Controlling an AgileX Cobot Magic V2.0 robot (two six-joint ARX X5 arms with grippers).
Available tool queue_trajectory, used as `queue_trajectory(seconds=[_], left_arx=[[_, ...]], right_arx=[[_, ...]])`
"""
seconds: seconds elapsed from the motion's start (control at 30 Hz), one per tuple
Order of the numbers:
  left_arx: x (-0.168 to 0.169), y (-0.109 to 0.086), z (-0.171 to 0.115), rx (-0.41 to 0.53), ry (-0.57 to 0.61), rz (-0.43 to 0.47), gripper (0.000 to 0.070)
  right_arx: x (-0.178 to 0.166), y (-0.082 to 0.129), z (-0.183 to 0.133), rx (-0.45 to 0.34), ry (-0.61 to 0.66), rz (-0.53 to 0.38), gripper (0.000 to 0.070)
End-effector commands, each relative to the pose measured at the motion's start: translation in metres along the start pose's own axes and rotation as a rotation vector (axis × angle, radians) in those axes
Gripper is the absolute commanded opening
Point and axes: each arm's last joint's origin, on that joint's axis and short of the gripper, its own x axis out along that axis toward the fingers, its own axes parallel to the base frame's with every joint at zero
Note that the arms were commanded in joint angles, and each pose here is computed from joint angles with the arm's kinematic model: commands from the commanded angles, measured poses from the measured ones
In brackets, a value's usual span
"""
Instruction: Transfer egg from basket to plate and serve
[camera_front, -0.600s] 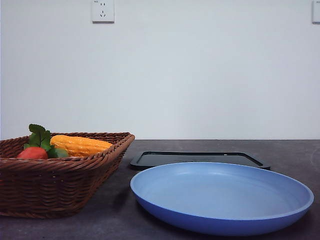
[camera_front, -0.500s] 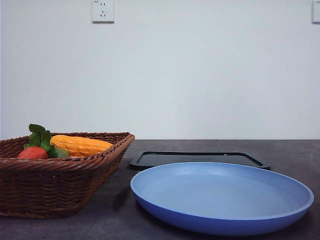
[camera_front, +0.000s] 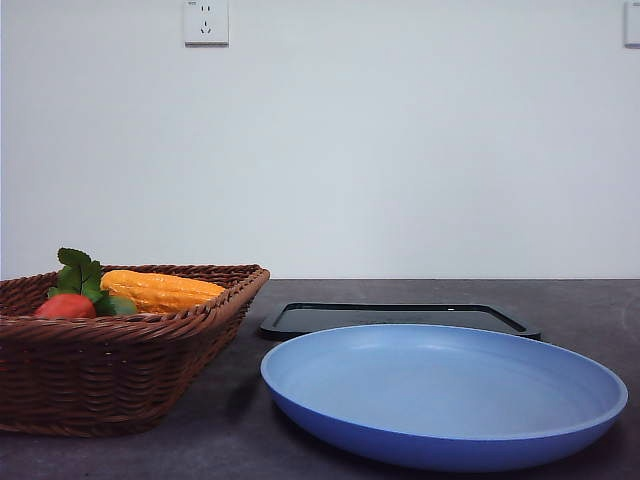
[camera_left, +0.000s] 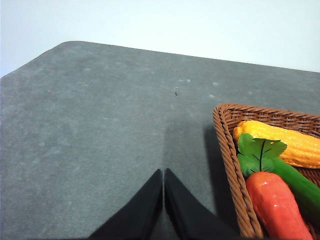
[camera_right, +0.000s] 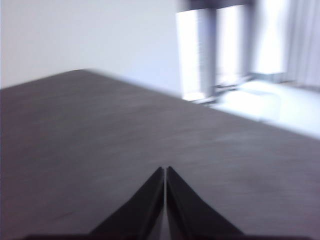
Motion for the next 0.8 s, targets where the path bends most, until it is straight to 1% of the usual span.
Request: queue_trajectory(seconds=[0.0,0.07,0.13,0.23,0.33,0.4,0.43,0.5,0.57,0.6,0.63,0.7,0.73,0.77], left_arx=[[0.003,0.0,-0.007,-0.009,0.009,-0.006,0.0],[0.003,0.0,-0.007,-0.018,0.009,-0.006,0.0],[0.003,0.0,-0.007,-0.023,0.01,-0.006,0.0],[0.003,0.0,-0.007,-0.023,0.007,-0.007,0.0],[0.003,0.0,-0.005,-0.044,-0.011,-0.01,0.0],[0.002,0.0,-0.004,-0.088,-0.016,-0.011,0.0],[0.002,0.0,-0.004,-0.124,-0.018,-0.012,0.0],[0.002,0.0,-0.004,-0.234,-0.017,-0.027,0.0],[0.002,-0.001,-0.004,-0.362,-0.004,-0.063,0.0],[0.002,-0.002,-0.004,-0.405,0.0,-0.079,0.0],[0.002,-0.002,-0.003,-0.441,-0.006,-0.087,0.0],[0.002,-0.003,0.0,-0.553,-0.015,-0.115,0.0],[0.002,-0.004,0.001,-0.575,-0.018,-0.142,0.0],[0.001,-0.005,0.003,-0.575,-0.013,-0.179,0.0]], right_arx=[[-0.001,0.006,0.0,0.053,0.047,0.192,0.0],[-0.004,0.013,-0.001,0.065,0.103,0.393,0.0],[-0.006,0.017,-0.003,0.116,0.156,0.516,0.0],[-0.01,0.021,-0.004,0.172,0.23,0.673,0.0],[-0.014,0.025,-0.003,0.184,0.274,0.813,0.0],[-0.017,0.027,-0.002,0.184,0.296,0.894,0.0],[-0.018,0.028,-0.002,0.182,0.306,0.924,0.0],[-0.019,0.028,-0.002,0.181,0.32,0.962,0.0],[-0.021,0.029,-0.001,0.186,0.338,0.994,0.0],[-0.021,0.029,0.0,0.188,0.346,1.007,0.0],[-0.022,0.029,0.002,0.187,0.352,1.016,0.0],[-0.024,0.028,0.01,0.177,0.363,1.011,0.0],[-0.026,0.028,0.015,0.167,0.366,1.006,0.0],[-0.027,0.027,0.02,0.154,0.371,0.997,0.0]])
